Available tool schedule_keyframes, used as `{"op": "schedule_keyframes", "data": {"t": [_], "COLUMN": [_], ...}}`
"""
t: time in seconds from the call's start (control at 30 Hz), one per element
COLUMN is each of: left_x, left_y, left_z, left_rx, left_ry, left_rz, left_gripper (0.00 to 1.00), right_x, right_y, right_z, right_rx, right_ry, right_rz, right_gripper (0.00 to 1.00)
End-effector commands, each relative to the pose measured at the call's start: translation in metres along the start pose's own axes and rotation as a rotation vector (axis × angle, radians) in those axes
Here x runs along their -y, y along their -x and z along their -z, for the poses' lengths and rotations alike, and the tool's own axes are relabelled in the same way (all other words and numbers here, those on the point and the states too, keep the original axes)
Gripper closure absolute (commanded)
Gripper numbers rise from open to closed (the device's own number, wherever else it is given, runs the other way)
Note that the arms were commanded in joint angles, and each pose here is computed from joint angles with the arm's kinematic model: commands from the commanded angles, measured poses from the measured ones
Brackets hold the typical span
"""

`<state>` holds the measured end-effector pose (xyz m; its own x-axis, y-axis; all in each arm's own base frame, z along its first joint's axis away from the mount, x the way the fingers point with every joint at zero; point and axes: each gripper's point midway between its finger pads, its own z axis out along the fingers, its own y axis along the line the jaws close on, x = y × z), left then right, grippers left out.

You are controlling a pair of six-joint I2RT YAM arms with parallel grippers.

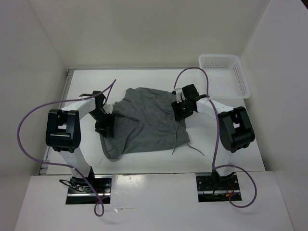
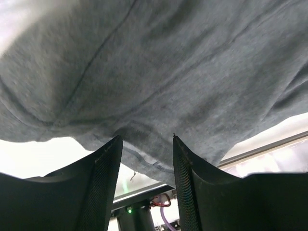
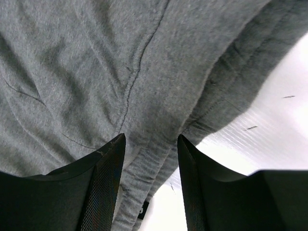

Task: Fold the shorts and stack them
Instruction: Flatten the shorts out

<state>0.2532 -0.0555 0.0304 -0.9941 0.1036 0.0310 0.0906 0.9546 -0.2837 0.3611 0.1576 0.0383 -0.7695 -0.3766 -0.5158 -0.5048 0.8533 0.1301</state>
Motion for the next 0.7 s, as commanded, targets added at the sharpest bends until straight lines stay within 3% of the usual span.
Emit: {"op": "schedule_keyframes", "data": {"t": [0.0, 0.13, 0.27, 0.47, 0.5, 0.63, 0.67], "left_x": [0.007, -0.003, -0.009, -0.006, -0.004, 0.002, 0.004], "left_y": [0.012, -0.009, -0.010, -0.005, -0.003, 0.001, 0.001], "left_z": [0.003, -0.017, -0.017, -0.013, -0.015, -0.022, -0.022], "left_rx": [0.024, -0.062, -0.055, -0.034, -0.030, -0.050, -0.049], "left_ry": [-0.044, -0.020, 0.014, 0.004, -0.010, -0.061, -0.071], "left_rz": [-0.005, 0.020, 0.016, 0.011, 0.010, 0.019, 0.019], "left_gripper": [0.46, 0.46, 0.46, 0.51, 0.54, 0.85, 0.88], "right_x": [0.000, -0.003, -0.010, -0.012, -0.013, -0.010, -0.011], "right_y": [0.020, 0.018, 0.010, 0.008, 0.008, 0.011, 0.013], "right_z": [-0.003, -0.003, 0.001, 0.006, 0.006, 0.005, 0.008], "right_rx": [0.058, 0.052, 0.037, 0.038, 0.038, 0.045, 0.054], "right_ry": [0.020, 0.042, 0.078, 0.087, 0.087, 0.075, 0.074], "right_rz": [0.029, 0.038, 0.062, 0.063, 0.063, 0.065, 0.067], "right_gripper": [0.47, 0.47, 0.48, 0.58, 0.60, 0.74, 0.77]}}
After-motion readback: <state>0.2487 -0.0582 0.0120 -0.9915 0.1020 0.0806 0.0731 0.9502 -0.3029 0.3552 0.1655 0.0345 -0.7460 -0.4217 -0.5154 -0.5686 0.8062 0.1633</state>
